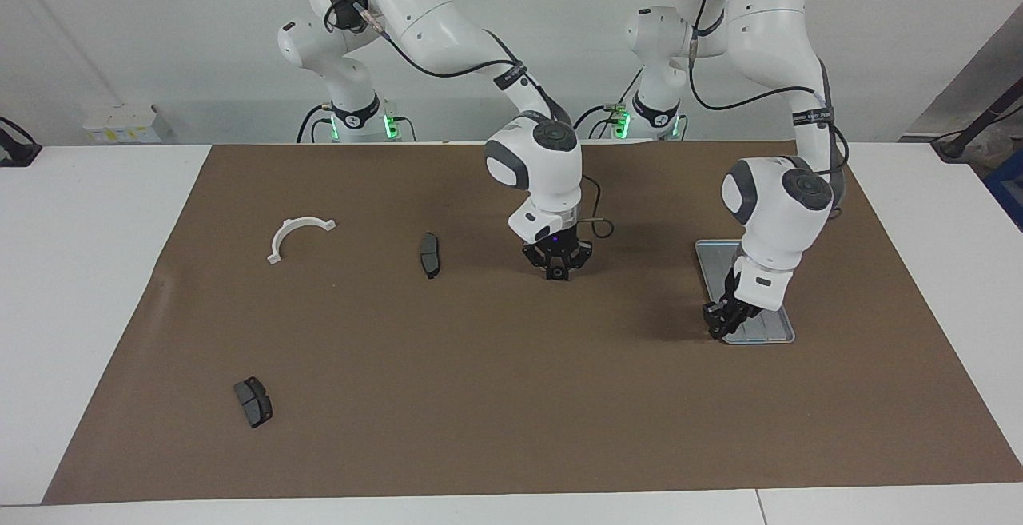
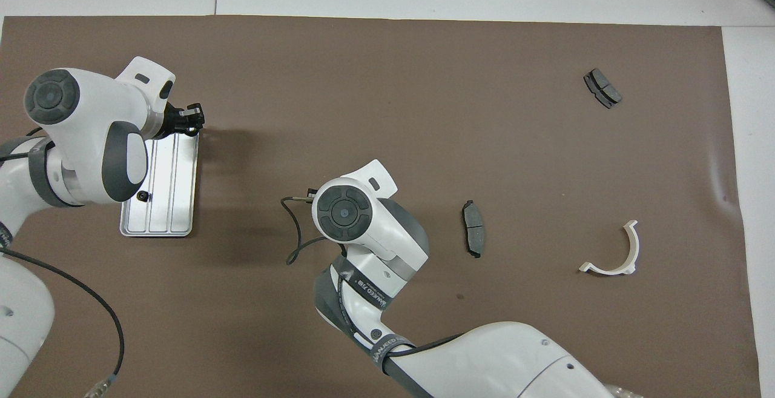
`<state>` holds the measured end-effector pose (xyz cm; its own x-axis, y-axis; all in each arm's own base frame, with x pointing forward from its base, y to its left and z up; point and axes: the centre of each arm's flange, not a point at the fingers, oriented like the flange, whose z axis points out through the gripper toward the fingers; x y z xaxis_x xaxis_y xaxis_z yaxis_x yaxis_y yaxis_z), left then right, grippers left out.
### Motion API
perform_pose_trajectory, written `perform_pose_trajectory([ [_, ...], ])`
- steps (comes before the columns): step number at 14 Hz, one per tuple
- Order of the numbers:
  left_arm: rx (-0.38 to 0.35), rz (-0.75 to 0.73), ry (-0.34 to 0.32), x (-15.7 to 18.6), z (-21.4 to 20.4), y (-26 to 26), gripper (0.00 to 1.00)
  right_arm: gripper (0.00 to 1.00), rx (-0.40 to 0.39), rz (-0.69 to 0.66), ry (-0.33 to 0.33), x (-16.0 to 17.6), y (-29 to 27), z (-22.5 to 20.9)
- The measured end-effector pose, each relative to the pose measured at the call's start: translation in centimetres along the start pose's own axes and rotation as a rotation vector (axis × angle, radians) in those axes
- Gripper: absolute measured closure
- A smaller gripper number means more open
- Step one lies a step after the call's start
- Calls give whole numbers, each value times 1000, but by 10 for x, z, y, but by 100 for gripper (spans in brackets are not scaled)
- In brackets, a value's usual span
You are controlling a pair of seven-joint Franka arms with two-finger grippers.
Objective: Place bearing gear from tray to pile
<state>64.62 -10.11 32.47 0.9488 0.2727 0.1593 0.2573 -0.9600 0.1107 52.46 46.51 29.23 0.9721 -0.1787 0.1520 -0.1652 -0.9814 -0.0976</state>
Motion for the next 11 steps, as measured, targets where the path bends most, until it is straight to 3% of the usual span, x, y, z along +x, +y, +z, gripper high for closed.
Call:
perform_pose_trajectory([
  [4,-19,-53,-16,-40,2,75,64,66,0,56,40,48,35,-37],
  [7,-32,-52,-30,-75,2,125,64,66,-24,46,63,103,102,-68],
  [11,-44,-27,-51,-129,2,186,64,66,-70,-19,55,155,192,-64],
])
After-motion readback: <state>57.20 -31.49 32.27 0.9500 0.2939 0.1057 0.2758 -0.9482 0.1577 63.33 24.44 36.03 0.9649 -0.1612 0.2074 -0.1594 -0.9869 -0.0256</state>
